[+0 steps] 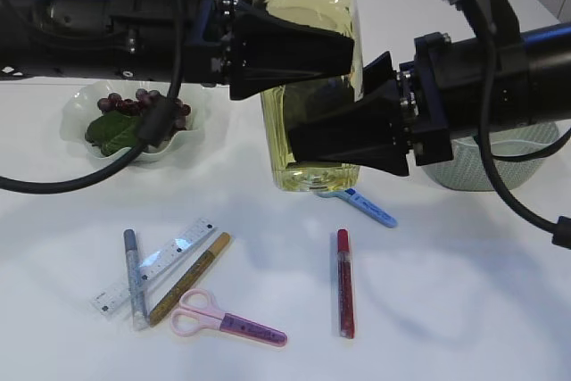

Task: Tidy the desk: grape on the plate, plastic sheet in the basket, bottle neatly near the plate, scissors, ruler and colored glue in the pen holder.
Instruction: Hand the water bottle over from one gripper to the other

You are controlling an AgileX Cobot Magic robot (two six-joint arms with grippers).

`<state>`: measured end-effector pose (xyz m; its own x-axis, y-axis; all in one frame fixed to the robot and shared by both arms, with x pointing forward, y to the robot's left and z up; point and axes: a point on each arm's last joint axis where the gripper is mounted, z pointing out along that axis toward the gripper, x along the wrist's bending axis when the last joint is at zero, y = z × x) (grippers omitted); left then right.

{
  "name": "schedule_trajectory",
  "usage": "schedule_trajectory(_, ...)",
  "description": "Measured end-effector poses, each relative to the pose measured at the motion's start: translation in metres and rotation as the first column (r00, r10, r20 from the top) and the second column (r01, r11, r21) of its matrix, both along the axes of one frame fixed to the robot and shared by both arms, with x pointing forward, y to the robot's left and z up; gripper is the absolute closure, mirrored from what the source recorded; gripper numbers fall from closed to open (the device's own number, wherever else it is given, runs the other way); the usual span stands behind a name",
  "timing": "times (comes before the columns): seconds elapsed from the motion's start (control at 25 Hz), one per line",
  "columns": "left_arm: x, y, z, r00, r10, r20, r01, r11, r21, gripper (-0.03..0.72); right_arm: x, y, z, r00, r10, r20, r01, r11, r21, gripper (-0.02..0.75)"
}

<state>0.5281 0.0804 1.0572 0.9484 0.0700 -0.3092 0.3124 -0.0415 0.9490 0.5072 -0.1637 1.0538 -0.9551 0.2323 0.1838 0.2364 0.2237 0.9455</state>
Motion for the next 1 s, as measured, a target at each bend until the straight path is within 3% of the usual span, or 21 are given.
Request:
schedule_trajectory(0.2,-0.0022,-0.0012,-0.0011,1.0,-0.019,0.008,0.019,1.0,0.013,0.25,-0.0001,0.0007,0.001,1.0,-0.004,-0.023,0.004,1.0,0.01,0.122)
schedule_trajectory(0.76,-0.0034,-0.0023,-0.0043,0.999,-0.034,0.014,0.033,0.999,0.035,0.251,0.0001,0.0013,0.0039,0.999,-0.003,-0.038,0.005,0.999,0.034,0.149)
schedule_trajectory(1.0,-0.0028,-0.0022,-0.0049,0.999,-0.028,0.017,0.028,0.999,0.041,0.251,0.0003,0.0009,0.0026,0.993,-0.027,-0.116,0.031,0.999,0.032,0.072)
